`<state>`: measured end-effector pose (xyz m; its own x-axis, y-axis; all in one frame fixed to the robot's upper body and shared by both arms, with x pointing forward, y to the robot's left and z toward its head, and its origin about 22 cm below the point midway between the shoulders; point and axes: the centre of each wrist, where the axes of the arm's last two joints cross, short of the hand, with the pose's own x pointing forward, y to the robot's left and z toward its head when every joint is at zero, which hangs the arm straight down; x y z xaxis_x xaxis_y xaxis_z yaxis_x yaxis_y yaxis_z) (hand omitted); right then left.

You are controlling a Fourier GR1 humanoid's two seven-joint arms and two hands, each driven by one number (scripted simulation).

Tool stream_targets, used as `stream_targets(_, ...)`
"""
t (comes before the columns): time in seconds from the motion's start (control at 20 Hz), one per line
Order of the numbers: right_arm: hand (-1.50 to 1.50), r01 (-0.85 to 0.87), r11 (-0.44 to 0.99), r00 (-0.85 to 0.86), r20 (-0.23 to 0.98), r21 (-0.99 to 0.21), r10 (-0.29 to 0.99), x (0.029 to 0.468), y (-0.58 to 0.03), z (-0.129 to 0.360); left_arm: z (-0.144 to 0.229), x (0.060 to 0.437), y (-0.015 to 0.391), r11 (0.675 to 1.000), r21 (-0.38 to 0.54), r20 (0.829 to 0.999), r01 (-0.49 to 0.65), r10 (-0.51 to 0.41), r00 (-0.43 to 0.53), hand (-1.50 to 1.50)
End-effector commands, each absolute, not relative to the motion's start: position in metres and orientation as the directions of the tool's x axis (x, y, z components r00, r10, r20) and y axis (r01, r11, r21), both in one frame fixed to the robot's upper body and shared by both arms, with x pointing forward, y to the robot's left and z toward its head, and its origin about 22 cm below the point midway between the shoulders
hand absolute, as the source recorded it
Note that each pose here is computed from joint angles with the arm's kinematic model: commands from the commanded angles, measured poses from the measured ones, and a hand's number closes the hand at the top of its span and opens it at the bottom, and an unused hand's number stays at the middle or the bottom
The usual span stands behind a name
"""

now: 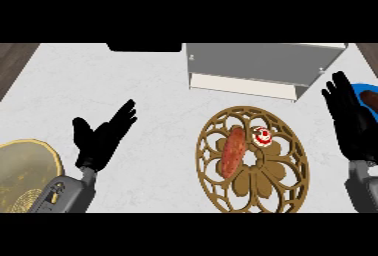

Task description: Pick the cupcake from the placemat and place it in the tiered shelf

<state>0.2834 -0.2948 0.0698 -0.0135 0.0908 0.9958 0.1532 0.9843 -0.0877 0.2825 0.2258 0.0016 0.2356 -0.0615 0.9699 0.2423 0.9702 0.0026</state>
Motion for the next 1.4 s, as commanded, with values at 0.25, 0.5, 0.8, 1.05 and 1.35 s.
stream_targets(0.25, 1.5, 0.436, 0.843, -0.195, 0.881, -0.316, 0.431, 0.26, -0.372, 0.146, -0.022, 0.256, 0.313, 0.986, 0.107, 0.91, -0.127, -0.046, 0.412, 0.0)
stream_targets(0.5, -1.5, 0.478, 0.769, 0.231, 0.905, -0.426, 0.358, 0.219, -0.394, 0.066, -0.026, 0.25, 0.307, 0.993, 0.054, 0.896, -0.103, -0.003, 0.444, 0.0)
stream_targets(0.8, -1.5, 0.261, 0.866, 0.104, 0.904, -0.426, 0.414, 0.203, -0.385, 0.086, -0.025, 0.251, 0.287, 0.995, 0.042, 0.889, -0.09, 0.004, 0.458, 0.0)
stream_targets(1.05, -1.5, 0.058, 0.878, 0.137, 0.875, -0.475, 0.464, 0.177, -0.354, 0.134, -0.024, 0.239, 0.304, 0.994, 0.052, 0.895, -0.091, -0.005, 0.446, 0.0)
stream_targets(1.35, -1.5, -0.023, 0.83, 0.212, 0.809, -0.557, 0.549, 0.197, -0.317, 0.17, -0.018, 0.264, 0.29, 0.996, 0.052, 0.902, -0.079, -0.013, 0.432, 0.0)
